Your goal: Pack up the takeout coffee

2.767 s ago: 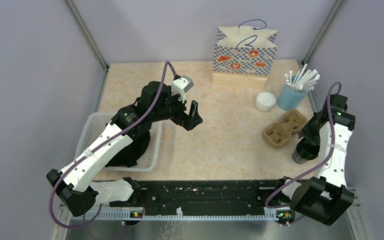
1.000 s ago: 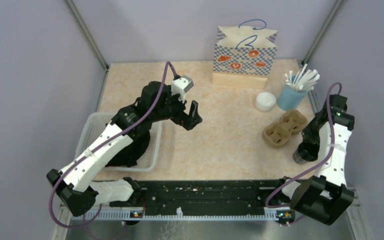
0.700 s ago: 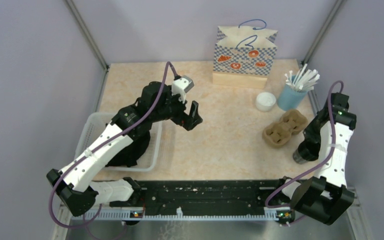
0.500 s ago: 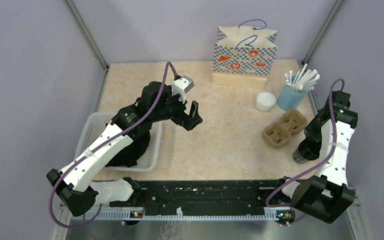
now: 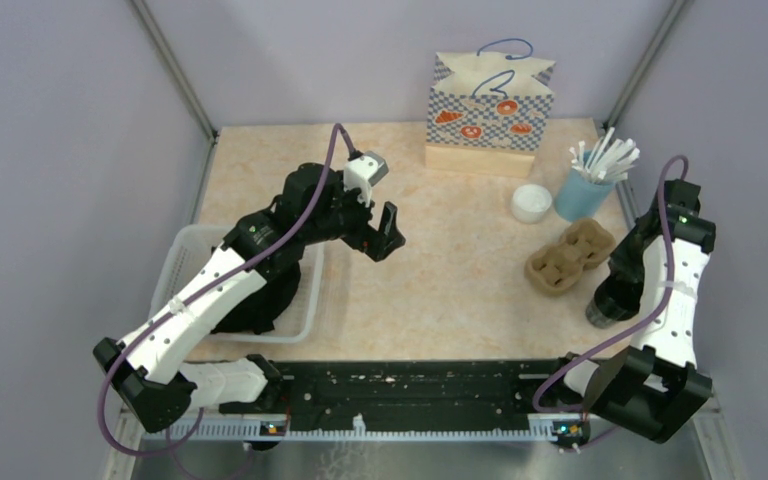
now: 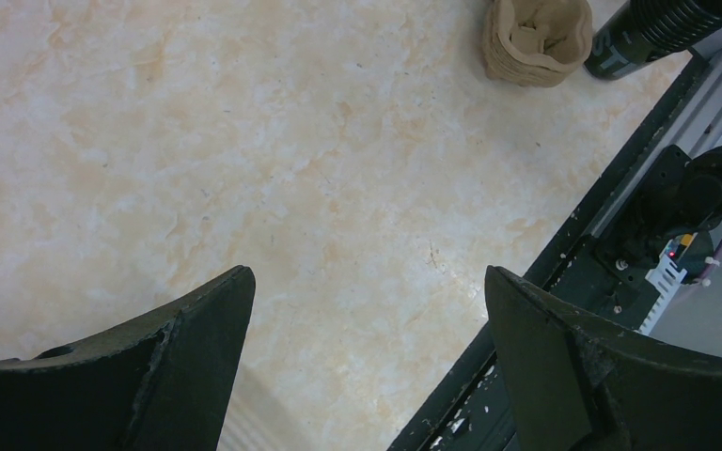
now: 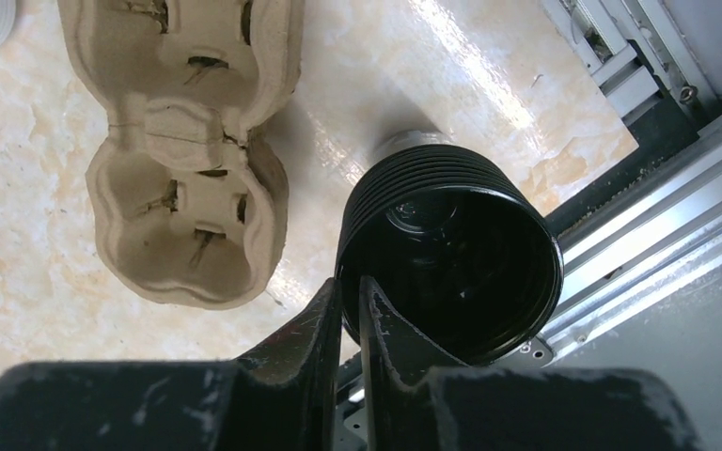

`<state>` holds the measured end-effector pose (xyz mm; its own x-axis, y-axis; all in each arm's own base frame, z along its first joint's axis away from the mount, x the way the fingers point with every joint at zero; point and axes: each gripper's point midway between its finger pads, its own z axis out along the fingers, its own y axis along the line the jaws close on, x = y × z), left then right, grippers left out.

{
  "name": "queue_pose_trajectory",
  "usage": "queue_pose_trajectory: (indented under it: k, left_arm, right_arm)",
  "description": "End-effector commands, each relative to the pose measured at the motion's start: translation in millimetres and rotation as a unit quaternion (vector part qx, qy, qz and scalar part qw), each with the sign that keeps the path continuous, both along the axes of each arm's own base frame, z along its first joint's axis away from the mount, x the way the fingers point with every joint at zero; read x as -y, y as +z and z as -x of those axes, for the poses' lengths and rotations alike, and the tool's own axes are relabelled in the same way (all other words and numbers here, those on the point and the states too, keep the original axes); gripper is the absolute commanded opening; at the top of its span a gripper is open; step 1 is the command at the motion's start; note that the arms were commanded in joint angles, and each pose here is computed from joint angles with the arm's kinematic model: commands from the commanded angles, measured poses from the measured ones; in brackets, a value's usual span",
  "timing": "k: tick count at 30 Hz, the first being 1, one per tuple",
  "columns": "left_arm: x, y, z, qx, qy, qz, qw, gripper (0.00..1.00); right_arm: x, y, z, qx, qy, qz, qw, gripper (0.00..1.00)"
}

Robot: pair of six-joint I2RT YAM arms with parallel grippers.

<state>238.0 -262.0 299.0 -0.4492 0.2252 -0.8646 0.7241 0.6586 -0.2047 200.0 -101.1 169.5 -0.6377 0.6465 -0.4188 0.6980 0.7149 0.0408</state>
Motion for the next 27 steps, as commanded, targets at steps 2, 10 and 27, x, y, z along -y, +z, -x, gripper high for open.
queue_pose_trajectory:
  k: [2, 10, 27]
  left_arm:
    - [6, 14, -4, 0.024, -0.009, 0.014, 1.0, 0.98]
    - [7, 14, -4, 0.023, -0.009, 0.014, 1.0, 0.98]
    - [6, 14, -4, 0.024, -0.009, 0.013, 1.0, 0.98]
  right_arm:
    - [2, 4, -9, 0.017, 0.01, 0.007, 1.0, 0.13]
    - [-1, -6, -11, 0.014, 0.015, -0.005, 1.0, 0.25]
    - [-2, -11, -12, 0.009, 0.016, -0.009, 1.0, 0.15]
